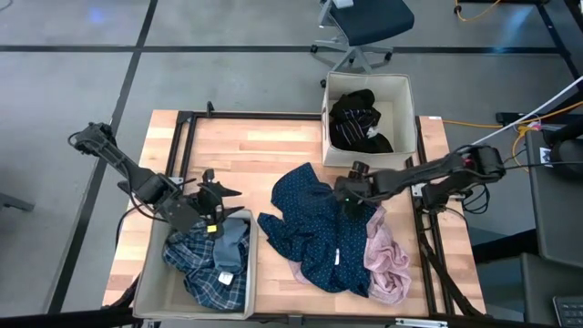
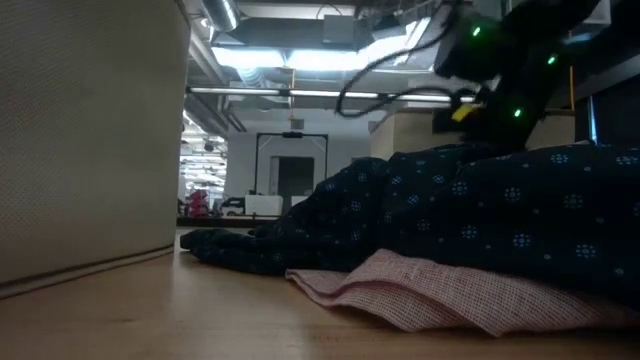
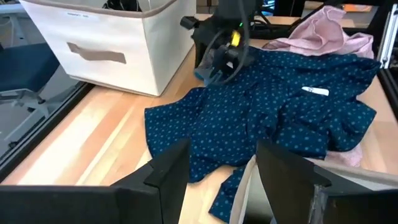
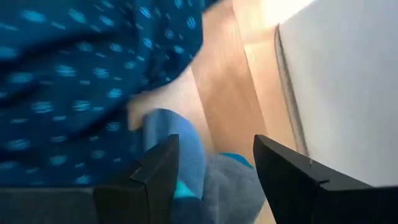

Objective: Sort clothes
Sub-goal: Put the blue sock into the bottom laundry organizer

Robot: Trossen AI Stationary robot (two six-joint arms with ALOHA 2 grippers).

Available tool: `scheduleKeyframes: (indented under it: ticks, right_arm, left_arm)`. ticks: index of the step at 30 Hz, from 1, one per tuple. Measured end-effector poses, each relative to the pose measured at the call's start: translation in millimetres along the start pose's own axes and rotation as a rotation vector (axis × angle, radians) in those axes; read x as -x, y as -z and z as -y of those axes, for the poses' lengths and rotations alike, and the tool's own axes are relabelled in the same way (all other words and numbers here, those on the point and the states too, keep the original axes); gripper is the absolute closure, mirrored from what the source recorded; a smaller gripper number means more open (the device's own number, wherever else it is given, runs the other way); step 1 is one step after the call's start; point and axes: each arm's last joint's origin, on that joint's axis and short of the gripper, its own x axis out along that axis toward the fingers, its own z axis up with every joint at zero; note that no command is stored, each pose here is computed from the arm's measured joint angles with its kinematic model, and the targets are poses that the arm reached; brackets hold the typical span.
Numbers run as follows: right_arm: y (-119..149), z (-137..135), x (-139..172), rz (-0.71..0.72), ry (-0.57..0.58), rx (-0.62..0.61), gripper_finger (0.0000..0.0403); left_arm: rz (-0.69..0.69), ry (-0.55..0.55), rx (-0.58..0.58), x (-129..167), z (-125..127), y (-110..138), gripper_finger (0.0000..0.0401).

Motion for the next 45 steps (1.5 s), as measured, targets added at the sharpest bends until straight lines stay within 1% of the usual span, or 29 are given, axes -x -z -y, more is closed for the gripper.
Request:
scheduleKeyframes:
  ticks: [5,7,10,13,15,16,17,20,22,26,30,33,36,39,45]
  right_arm:
    - [2,3,-17,-0.085,-0.041,-0.014,0.0197]
    - [3,2,-20,-0.104,-0.051,-0.009,0.0211]
    - [4,1,-22,-0.110,-0.055,0.018,0.0257]
    - [4,1,-22,-0.111,-0.055,0.024,0.0323]
    - [5,1,-22,-0.118,-0.055,0.048,0.0373]
    - [5,1,-22,-0.118,-0.054,0.058,0.0386]
    - [4,1,-21,-0.118,-0.052,0.065,0.0391]
    - [-6,2,-14,-0.098,-0.051,0.064,0.0379]
    - [-16,4,-4,-0.065,-0.049,0.067,0.0380]
    - [-37,4,23,0.055,-0.001,0.125,0.0397]
    - [-57,6,50,0.178,-0.003,0.137,0.0389]
    - [-71,6,66,0.247,-0.008,0.157,0.0392]
    - [-85,8,80,0.317,-0.003,0.172,0.0398]
    - [-98,9,90,0.403,-0.004,0.181,0.0396]
    - [-119,13,109,0.565,0.014,0.206,0.0392]
  left_arm:
    - [-0.001,0.000,0.054,0,0,0,0.0223]
    - [-0.001,0.000,0.074,0,0,0,0.0223]
    - [-0.001,-0.001,0.075,0,0,0,0.0223]
    - [-0.001,-0.001,0.074,0,0,0,0.0223]
    - [-0.001,-0.001,0.074,0,0,0,0.0223]
    - [-0.001,-0.001,0.074,0,0,0,0.0223]
    - [-0.001,-0.001,0.074,0,0,0,0.0223]
    - [-0.001,-0.001,0.074,0,0,0,0.0223]
    - [-0.002,-0.001,0.074,0,0,0,0.0223]
    - [-0.001,-0.003,0.075,-1,0,0,0.0223]
    - [-0.002,-0.015,0.080,-2,-2,-1,0.0223]
    - [-0.003,-0.031,0.087,-5,-4,-1,0.0223]
    - [-0.010,-0.062,0.094,-12,-6,-2,0.0223]
    - [-0.003,-0.088,0.112,-20,-6,-4,0.0223]
    - [0.044,-0.122,0.090,-38,-5,-13,0.0223]
